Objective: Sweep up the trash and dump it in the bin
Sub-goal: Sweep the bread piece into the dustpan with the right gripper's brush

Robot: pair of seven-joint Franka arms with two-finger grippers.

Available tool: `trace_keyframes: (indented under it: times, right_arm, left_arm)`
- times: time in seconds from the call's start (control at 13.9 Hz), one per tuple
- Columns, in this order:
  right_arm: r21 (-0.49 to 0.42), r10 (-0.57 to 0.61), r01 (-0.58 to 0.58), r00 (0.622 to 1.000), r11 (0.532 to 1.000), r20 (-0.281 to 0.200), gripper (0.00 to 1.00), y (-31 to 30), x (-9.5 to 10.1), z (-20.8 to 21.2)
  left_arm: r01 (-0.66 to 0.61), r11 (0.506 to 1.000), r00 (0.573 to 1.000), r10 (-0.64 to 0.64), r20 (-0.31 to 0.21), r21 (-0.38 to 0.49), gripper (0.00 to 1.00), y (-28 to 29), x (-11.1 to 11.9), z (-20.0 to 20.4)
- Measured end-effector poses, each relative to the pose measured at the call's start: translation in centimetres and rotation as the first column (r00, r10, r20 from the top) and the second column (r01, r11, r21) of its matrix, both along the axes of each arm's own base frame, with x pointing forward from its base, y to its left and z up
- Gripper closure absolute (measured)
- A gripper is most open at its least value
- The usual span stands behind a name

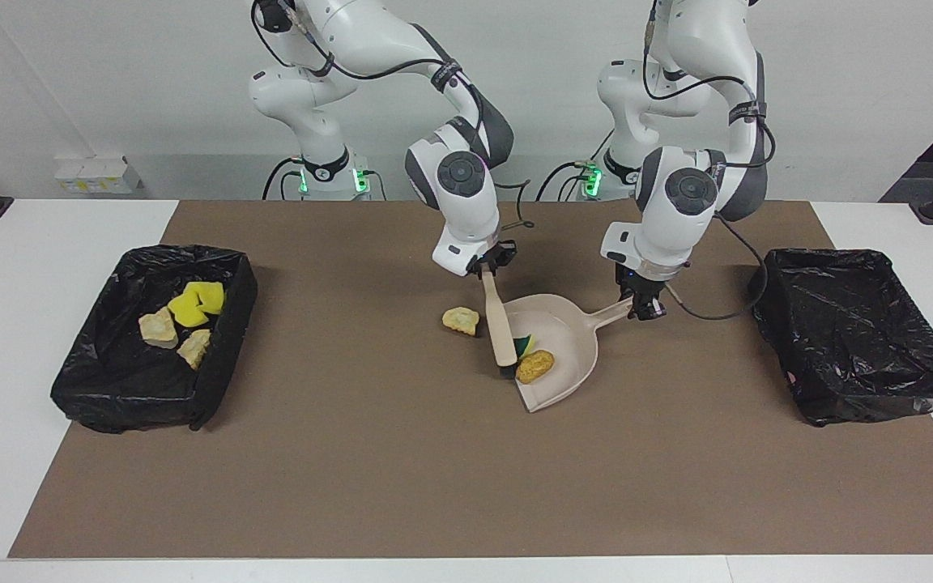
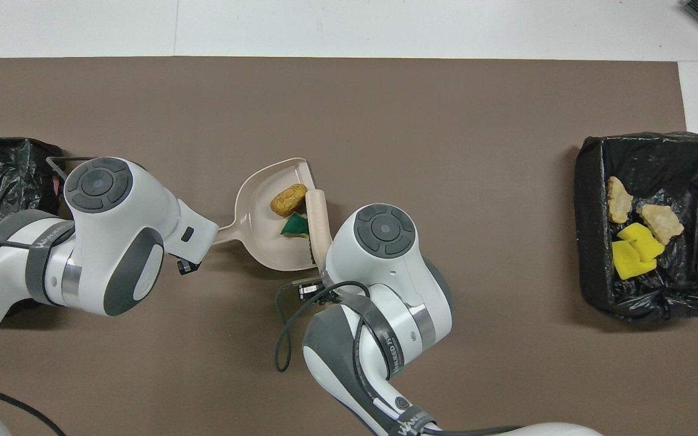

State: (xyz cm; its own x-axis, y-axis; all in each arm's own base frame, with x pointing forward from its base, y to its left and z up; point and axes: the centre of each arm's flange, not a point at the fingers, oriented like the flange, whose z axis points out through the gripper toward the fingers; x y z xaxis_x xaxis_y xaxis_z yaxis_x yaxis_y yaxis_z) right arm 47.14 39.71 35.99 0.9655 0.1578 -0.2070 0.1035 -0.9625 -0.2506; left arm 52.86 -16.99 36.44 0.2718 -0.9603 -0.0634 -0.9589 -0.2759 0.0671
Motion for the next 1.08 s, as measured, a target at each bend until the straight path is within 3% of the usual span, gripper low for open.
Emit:
trace_keyframes:
  times: [0.5, 0.65, 1.08]
  right_arm:
    - [0.027, 0.04, -0.042, 0.998, 0.999, 0.051, 0.74, 2.7, -0.5, 2.6]
    - [0.009, 0.042, -0.042, 0.998, 0.999, 0.055, 0.74, 3.4, -1.2, 2.8]
    - [-0.062, 0.001, -0.004, 0.999, 0.998, -0.044, 0.74, -2.5, -0.1, 6.0]
  left_arm:
    - [0.005, 1.0, 1.0, -0.005, 0.0, 0.0, 0.66, 0.0, 0.0, 0.0]
    - [0.074, 0.997, 0.997, -0.074, 0.0, 0.014, 0.66, 0.1, 0.0, 0.0]
    - [0.139, 0.99, 0.99, -0.139, -0.001, 0.026, 0.66, 0.1, 0.0, 0.0]
